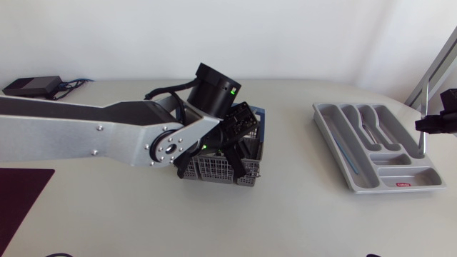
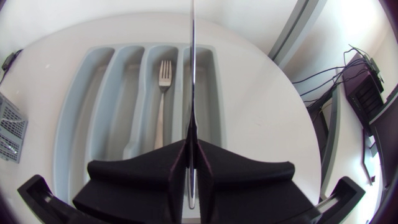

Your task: Sort the cutlery from the basket into the organizer compartments.

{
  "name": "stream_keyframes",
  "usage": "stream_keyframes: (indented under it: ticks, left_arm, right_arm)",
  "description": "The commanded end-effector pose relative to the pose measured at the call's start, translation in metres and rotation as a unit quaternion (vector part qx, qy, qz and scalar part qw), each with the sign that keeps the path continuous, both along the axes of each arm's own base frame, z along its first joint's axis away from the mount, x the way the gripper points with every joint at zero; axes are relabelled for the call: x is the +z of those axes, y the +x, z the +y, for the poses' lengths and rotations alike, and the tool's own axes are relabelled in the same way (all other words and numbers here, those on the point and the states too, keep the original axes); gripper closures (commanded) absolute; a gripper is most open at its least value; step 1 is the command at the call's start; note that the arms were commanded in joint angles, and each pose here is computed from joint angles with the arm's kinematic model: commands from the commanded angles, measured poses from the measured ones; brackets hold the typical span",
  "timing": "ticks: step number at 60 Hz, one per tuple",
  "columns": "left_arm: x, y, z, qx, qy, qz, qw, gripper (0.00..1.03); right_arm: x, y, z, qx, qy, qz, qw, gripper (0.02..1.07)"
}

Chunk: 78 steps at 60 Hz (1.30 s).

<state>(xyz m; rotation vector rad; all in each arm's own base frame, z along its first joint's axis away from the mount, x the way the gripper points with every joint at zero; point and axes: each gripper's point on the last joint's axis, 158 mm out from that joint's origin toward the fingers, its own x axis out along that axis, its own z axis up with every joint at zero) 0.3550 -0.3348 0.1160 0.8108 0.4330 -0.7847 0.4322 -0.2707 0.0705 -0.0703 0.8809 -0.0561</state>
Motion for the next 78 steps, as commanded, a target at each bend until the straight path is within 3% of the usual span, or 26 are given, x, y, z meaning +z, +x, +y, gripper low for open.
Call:
stream_keyframes:
  ticks: [1, 27, 42, 56, 66, 73, 78]
  left_arm:
    - [-0.016, -0.002, -0.001, -0.007, 0.013, 0.008, 1.0, 0.57]
    - [-0.021, -0.001, -0.006, -0.009, 0.014, 0.011, 1.0, 0.62]
    - [-0.027, -0.001, -0.006, -0.008, 0.019, 0.016, 1.0, 0.72]
    - [-0.03, -0.001, -0.002, -0.007, 0.019, 0.022, 1.0, 0.8]
    - [-0.032, 0.0, 0.0, -0.004, 0.018, 0.024, 1.0, 0.95]
    - [-0.033, -0.002, 0.0, -0.007, 0.013, 0.029, 0.999, 0.98]
    - [-0.034, -0.003, -0.002, -0.01, 0.007, 0.032, 0.999, 1.0]
  right_arm:
    - [-0.01, 0.018, -0.007, -0.007, -0.005, 0.001, 1.0, 1.01]
    - [-0.062, 0.052, -0.01, -0.025, -0.016, 0.051, 0.998, 1.01]
    - [-0.079, 0.054, -0.005, -0.026, -0.015, 0.071, 0.997, 1.0]
    - [-0.086, 0.051, -0.002, -0.026, -0.011, 0.079, 0.996, 0.77]
    - [-0.088, 0.046, -0.002, -0.028, -0.011, 0.082, 0.996, 0.47]
    - [-0.088, 0.041, -0.002, -0.028, -0.011, 0.084, 0.996, 0.2]
    - [-0.084, 0.038, -0.001, -0.027, -0.015, 0.08, 0.996, 0.09]
